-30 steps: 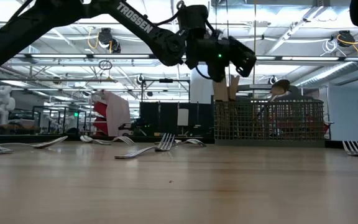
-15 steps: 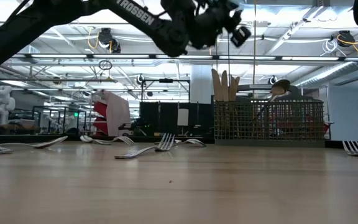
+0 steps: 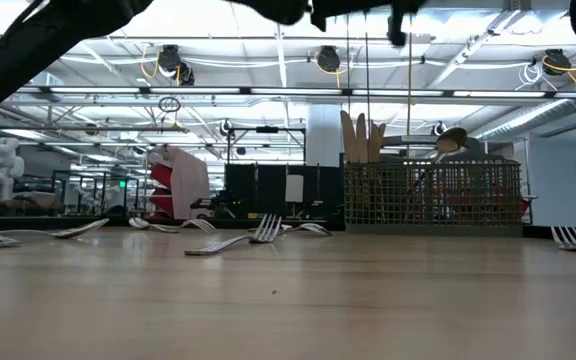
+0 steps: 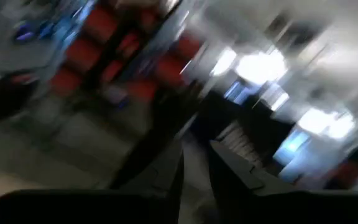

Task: Sort silverware
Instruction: Put the silver spoon into the silverware basket

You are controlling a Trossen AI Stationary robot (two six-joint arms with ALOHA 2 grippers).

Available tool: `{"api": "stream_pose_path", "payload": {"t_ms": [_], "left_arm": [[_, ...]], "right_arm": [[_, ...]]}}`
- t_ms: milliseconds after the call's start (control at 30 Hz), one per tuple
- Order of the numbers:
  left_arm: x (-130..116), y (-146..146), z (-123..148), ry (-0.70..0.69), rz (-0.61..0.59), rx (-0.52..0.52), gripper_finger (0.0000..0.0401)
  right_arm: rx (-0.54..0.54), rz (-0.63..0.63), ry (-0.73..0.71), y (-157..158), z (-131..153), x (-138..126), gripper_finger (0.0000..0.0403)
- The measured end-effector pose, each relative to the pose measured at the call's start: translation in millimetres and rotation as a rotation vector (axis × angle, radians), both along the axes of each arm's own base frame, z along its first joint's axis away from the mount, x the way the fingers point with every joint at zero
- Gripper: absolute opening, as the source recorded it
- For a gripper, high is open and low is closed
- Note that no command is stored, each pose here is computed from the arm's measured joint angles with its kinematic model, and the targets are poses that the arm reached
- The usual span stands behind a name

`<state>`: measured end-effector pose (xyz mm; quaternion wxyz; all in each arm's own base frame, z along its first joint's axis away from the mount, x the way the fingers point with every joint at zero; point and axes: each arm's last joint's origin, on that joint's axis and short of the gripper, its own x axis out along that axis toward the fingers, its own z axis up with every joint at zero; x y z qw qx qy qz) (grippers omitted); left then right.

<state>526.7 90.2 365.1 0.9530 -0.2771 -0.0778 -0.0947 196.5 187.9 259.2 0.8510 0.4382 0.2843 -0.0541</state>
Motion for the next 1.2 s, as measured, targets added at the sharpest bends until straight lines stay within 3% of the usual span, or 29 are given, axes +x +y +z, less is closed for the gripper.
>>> {"api": "stream_pose_path", "payload": {"t_ms": [100,333,433,700,867,1000,1200], "left_arm": [[-4,3,1,0.203,0.05,0.272,0.0083],[-8,-2,-15,0.487,0.243,1.057,0.0086],[-3,2,-32,0.576,0.248,1.284,0.0097],[7,16,-77,0.717,0.164,1.333,0.0129],[23,25,-115,0.74,0.194,1.333,0.0131],[34,22,-119,0.685,0.302,1.333,0.0131],[37,26,-117,0.612,0.342,1.338,0.0131]], "right_arm": [[0.019,0.002,-0.008,4,1,-3,0.0161],[0.035,-0.036,-0.035,11,2,-11,0.0161],[0.048,-0.041,-0.038,12,2,-11,0.0161],[0.061,-0.045,-0.043,12,3,-11,0.0161],[0.061,-0.05,-0.045,10,3,-9,0.0161],[0.06,-0.065,-0.043,7,3,-5,0.0161],[0.092,-0.085,-0.038,6,3,-4,0.0161]]}}
